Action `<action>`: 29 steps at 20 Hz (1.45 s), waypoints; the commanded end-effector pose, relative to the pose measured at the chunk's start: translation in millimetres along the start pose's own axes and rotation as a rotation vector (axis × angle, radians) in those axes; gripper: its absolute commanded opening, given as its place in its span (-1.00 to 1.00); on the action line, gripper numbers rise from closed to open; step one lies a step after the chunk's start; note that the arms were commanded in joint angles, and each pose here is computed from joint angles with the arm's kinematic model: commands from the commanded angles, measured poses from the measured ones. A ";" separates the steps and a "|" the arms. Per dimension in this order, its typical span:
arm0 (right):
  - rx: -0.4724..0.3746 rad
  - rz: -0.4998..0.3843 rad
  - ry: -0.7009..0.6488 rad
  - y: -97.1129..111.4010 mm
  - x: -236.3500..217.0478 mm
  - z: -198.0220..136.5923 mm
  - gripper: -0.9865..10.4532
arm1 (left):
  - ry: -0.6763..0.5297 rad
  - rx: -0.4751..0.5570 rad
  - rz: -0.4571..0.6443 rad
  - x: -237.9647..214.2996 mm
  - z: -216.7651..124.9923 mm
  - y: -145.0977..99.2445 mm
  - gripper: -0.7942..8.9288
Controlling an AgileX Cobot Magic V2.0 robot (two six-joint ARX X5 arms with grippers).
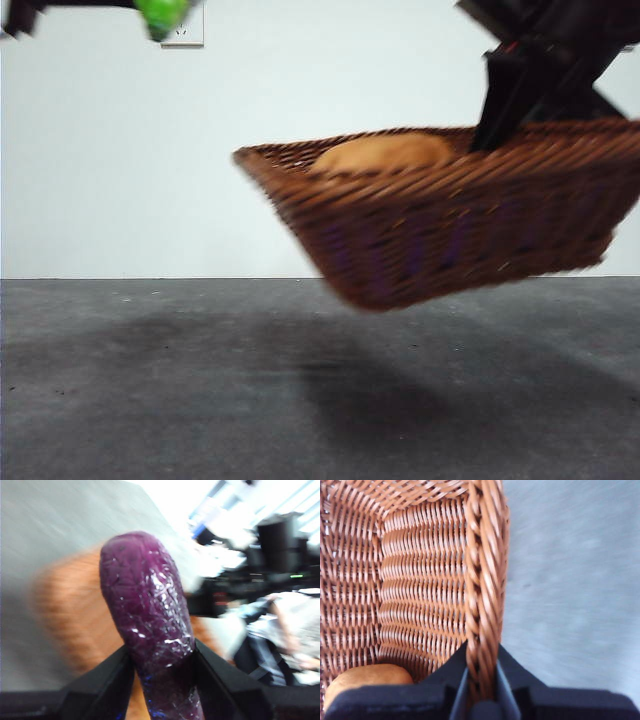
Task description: Help me put the vegetables on the table into the basket
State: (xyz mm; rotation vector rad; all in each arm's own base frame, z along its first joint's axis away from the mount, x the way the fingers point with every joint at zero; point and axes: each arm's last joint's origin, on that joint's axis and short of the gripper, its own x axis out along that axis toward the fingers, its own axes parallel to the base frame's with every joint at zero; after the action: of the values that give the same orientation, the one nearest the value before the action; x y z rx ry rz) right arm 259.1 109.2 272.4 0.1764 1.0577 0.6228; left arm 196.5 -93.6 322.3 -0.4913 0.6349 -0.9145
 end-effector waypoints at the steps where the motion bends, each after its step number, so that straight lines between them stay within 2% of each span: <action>1: 0.035 0.013 0.007 11.0 17.9 -7.5 -0.85 | -0.007 -0.054 -0.091 18.8 -3.3 -15.8 -0.85; 3: 0.017 0.019 0.032 23.0 28.7 -11.4 -0.85 | -0.026 -0.072 -0.124 37.3 -4.0 -23.0 -0.85; 7: 0.005 0.051 0.014 40.2 34.2 -12.5 -0.85 | 0.078 -0.144 -0.038 78.1 -18.8 -2.4 -0.85; 18: -0.011 0.051 0.023 44.3 35.6 -14.5 -0.85 | 0.186 -0.299 0.084 131.2 -43.1 40.2 -0.85; 22: -0.038 0.048 0.037 49.8 37.4 -17.7 -0.85 | 0.217 -0.320 0.067 134.6 -45.7 42.7 -0.82; 25: -0.040 0.043 0.052 49.2 37.4 -19.2 -0.85 | 0.240 -0.324 0.036 134.5 -44.8 40.8 -0.19; 29: -0.040 0.041 0.058 48.9 37.3 -19.8 -0.85 | 0.268 -0.322 -0.020 132.8 -43.5 37.2 -0.18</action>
State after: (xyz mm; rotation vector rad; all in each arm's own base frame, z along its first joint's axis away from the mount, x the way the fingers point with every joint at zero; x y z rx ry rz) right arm 235.3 165.9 255.5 0.1435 1.1055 0.6730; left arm 247.7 -190.0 227.0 -0.6724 1.0380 -0.8931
